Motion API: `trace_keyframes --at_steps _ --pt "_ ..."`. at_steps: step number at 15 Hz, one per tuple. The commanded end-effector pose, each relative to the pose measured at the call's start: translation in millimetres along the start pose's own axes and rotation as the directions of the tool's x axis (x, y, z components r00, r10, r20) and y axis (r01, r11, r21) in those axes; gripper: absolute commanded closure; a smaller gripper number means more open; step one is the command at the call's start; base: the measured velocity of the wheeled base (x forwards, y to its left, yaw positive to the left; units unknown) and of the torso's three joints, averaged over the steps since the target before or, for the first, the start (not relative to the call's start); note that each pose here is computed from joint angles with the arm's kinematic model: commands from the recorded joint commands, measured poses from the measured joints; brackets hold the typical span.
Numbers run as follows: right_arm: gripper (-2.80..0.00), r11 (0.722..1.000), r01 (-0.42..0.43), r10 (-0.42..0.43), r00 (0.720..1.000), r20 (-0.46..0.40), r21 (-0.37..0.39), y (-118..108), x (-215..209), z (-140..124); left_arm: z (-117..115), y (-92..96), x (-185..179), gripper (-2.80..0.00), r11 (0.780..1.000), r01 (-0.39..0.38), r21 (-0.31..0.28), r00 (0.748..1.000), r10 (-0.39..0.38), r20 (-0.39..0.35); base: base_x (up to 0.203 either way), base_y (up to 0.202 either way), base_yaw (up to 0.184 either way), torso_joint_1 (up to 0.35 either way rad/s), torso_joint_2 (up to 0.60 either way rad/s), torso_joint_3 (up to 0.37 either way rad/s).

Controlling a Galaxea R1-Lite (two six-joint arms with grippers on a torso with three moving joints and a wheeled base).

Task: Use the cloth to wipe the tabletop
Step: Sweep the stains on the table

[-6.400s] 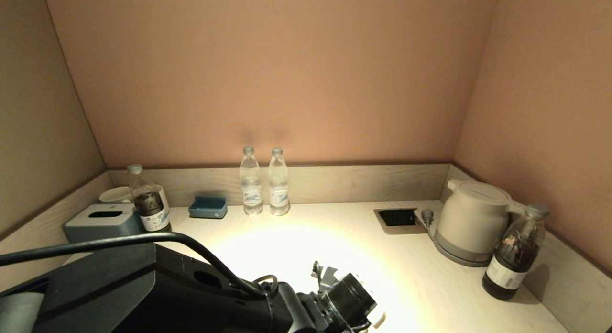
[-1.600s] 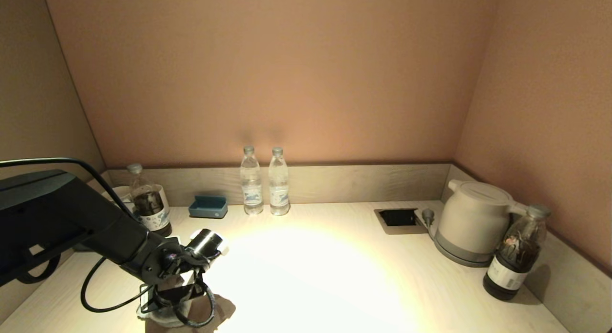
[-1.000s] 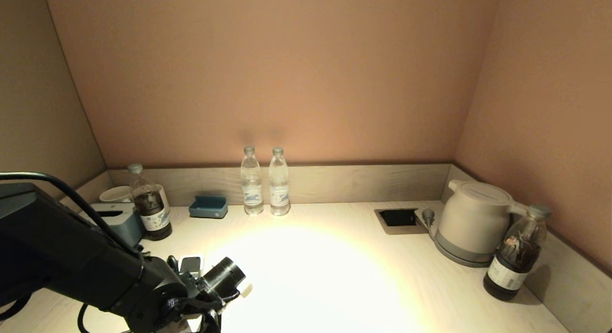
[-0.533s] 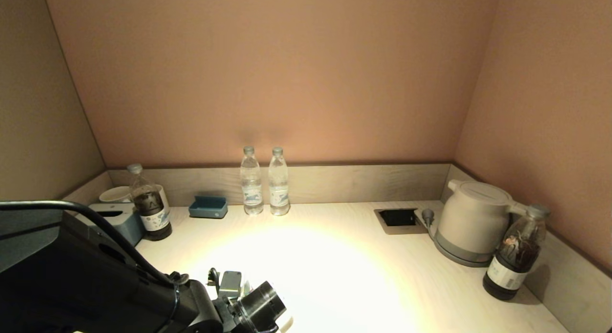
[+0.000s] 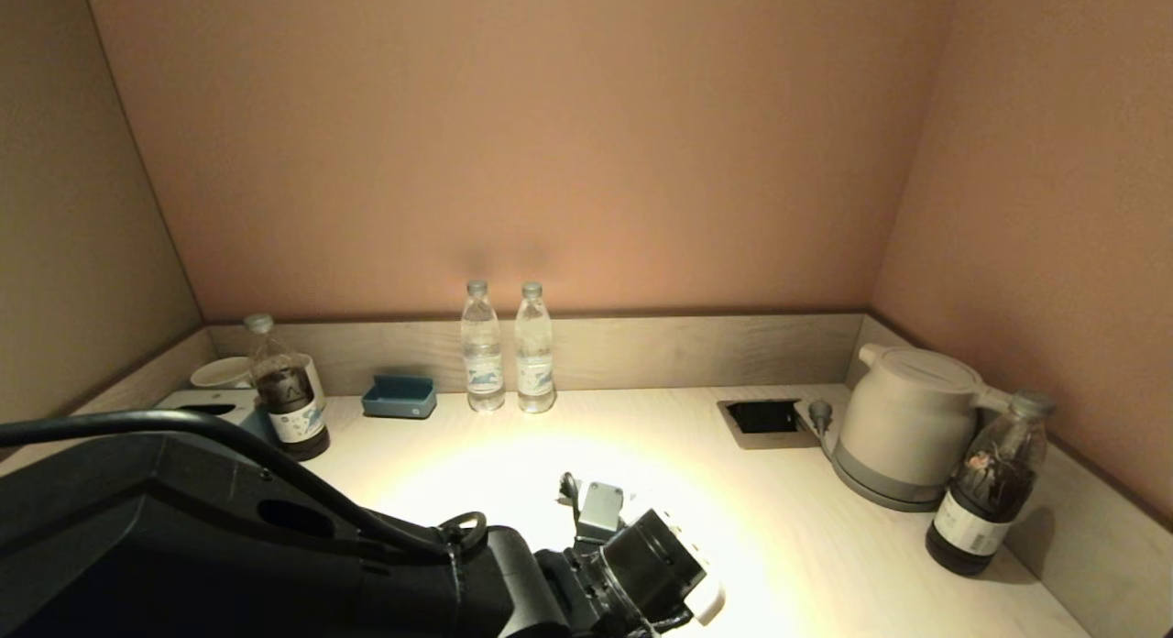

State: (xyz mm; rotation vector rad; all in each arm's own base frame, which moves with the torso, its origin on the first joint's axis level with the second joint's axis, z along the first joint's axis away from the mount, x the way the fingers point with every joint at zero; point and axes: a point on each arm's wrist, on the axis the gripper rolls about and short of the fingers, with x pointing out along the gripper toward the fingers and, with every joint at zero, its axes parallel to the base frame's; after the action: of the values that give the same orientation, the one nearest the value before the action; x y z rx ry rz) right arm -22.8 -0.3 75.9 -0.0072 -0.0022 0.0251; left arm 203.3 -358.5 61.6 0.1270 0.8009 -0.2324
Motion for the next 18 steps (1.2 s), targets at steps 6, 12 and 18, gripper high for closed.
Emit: trace_keyframes --at_steps 6,12,18 --pt "0.00 1.000 0.001 -0.001 1.000 0.001 0.000 0 0 0 -21 -45.9 73 0.00 0.993 0.058 0.105 0.994 -0.067 0.091 0.000 0.000 0.000 0.000 0.00 0.000" --pt "0.00 1.000 -0.001 0.001 1.000 -0.001 0.000 0 0 0 12 -13.7 101 0.00 1.000 -0.014 0.012 0.990 0.012 0.143 0.000 0.000 0.000 0.000 0.00 0.000" --pt "0.00 1.000 0.001 -0.001 1.000 -0.001 0.000 0 0 0 48 77.9 96 0.00 0.954 -0.226 -0.198 0.967 0.244 0.073 0.000 0.000 0.000 0.000 0.00 0.000"
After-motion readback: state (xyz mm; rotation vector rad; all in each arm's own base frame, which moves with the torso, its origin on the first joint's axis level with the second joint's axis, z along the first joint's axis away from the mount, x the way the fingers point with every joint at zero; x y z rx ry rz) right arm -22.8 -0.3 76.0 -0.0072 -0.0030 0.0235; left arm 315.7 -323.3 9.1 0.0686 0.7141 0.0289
